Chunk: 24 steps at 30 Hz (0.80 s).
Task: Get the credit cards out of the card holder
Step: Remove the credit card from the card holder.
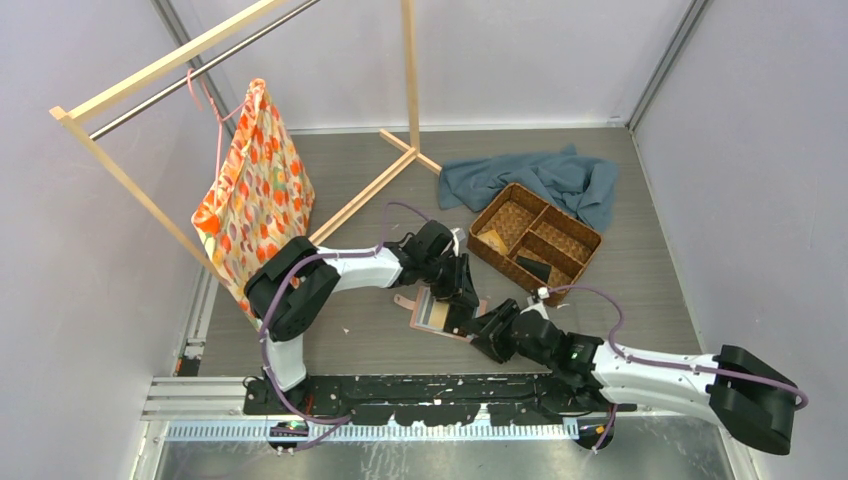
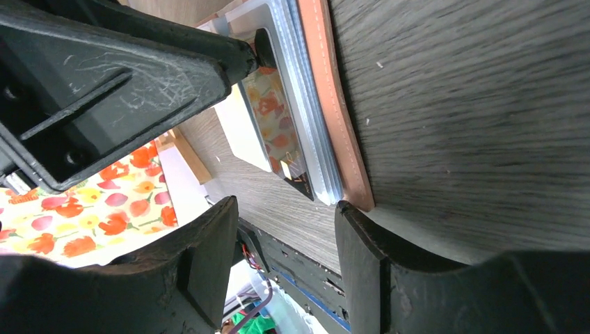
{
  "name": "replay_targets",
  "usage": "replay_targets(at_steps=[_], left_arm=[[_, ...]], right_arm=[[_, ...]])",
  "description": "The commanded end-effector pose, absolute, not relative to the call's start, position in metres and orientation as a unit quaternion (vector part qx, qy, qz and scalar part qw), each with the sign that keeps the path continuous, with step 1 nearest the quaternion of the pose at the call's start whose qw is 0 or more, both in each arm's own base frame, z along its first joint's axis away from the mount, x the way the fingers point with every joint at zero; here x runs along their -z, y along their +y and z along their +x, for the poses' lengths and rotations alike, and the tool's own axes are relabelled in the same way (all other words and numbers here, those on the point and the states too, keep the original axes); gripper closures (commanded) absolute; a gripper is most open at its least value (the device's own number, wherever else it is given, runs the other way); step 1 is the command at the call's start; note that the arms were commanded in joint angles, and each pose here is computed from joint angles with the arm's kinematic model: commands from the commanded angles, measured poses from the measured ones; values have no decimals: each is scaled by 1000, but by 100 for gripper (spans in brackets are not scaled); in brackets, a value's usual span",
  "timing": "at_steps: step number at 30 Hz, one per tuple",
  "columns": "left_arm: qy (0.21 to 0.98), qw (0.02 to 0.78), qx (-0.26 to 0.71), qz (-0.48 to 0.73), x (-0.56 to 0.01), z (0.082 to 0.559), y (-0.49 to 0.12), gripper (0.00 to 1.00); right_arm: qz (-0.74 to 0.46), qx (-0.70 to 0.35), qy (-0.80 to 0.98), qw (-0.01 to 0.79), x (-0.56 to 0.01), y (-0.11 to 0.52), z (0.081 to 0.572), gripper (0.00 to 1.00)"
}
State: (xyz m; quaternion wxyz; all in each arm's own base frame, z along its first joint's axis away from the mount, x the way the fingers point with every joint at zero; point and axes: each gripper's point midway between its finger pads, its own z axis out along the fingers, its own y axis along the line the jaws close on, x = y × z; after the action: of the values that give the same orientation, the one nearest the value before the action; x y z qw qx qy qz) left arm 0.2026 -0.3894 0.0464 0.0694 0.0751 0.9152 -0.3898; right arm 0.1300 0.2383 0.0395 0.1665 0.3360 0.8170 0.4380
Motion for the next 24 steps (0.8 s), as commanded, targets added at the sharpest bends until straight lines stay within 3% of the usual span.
replay_targets(at_steps=[1,10,24], left_arm=[[913,80,392,83,-48,206,-388,62],[912,81,393,84,-49,204,-386,63],[911,82,397,83,-52,201,-384,63]], right_arm=[[341,-453,800,195,-62,241,139,41],[343,-466,777,246,-80,239,141,41],[350,-449,783,250,-63,249,141,40]])
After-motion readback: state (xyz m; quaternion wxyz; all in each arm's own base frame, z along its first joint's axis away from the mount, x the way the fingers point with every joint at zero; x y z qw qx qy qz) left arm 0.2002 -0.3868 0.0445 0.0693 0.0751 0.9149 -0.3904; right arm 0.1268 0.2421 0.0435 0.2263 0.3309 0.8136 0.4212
